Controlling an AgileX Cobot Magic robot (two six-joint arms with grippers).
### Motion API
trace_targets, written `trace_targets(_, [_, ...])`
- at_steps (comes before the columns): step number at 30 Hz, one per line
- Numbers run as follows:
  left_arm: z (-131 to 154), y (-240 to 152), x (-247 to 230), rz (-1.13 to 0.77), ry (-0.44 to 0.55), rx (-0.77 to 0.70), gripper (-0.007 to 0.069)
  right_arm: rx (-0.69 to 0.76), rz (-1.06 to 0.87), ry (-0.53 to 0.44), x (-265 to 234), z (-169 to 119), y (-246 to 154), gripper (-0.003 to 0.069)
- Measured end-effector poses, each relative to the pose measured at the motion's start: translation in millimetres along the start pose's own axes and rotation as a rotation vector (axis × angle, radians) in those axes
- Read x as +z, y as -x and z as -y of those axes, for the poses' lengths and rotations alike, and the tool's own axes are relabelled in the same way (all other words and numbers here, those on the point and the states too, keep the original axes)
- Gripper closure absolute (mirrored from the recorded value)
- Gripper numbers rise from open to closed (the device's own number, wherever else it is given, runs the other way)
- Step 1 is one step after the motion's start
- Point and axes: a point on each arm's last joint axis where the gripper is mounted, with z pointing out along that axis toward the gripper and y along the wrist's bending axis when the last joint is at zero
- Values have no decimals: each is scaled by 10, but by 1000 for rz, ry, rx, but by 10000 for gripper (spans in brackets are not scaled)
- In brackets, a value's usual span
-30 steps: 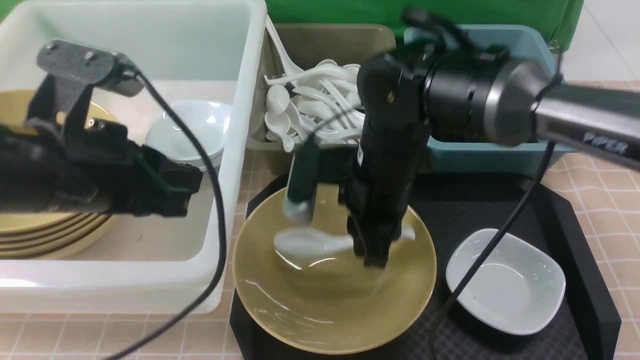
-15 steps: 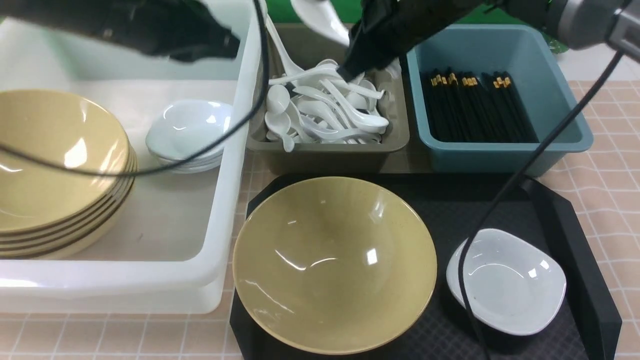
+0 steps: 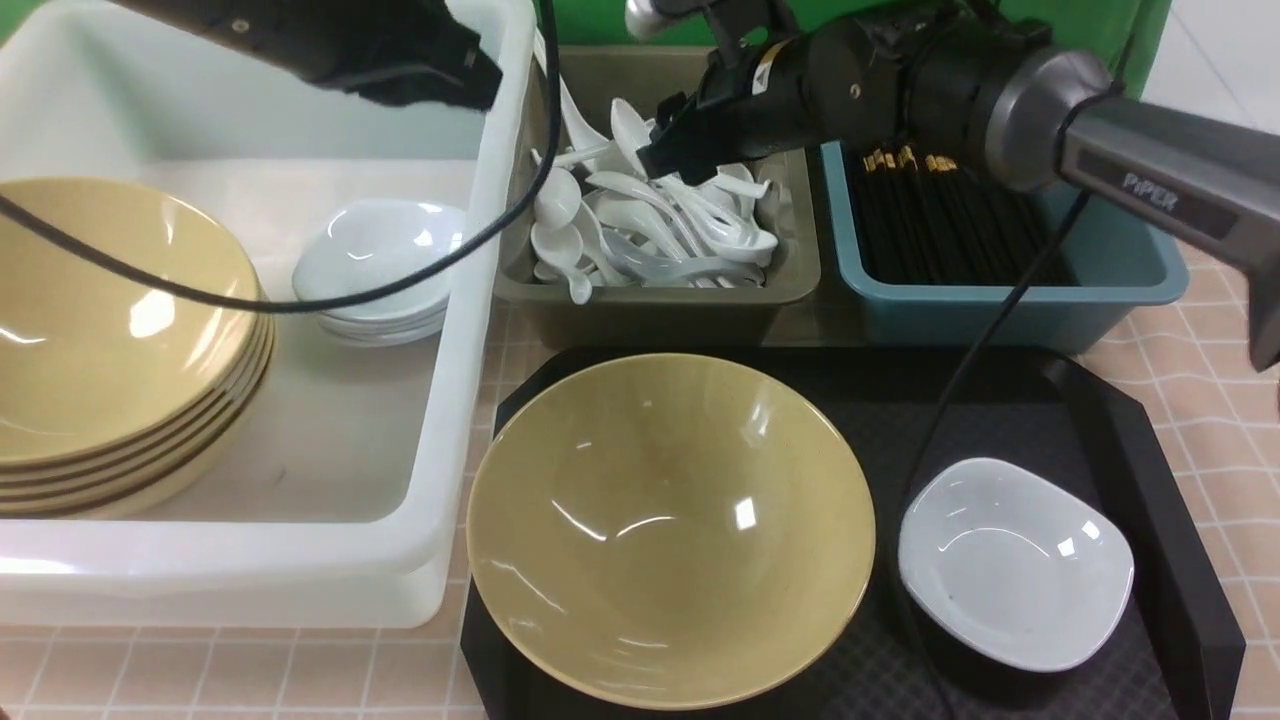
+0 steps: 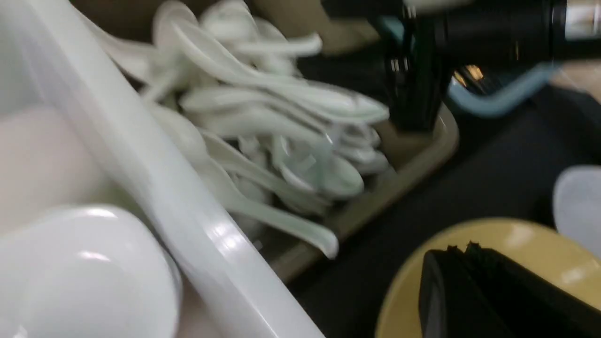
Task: On brown table put chopsticks spoon bowls plates into blue grey white boxes.
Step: 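Place the white spoon into the bin of spoons with the right gripper, then grasp the large bowl on the tray by its rim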
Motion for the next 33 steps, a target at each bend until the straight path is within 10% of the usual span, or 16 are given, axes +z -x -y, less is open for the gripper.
trace_targets(7, [63, -99, 1, -103, -70, 27, 621, -81, -99, 16, -779, 44, 351, 123])
trace_targets(23, [580, -178, 1029, -468, 151, 189, 608, -221, -309, 149, -2491, -208, 196, 588])
trace_targets(33, [440, -306, 1526, -493, 146, 233, 243, -234, -417, 188, -2430, -314, -177, 605])
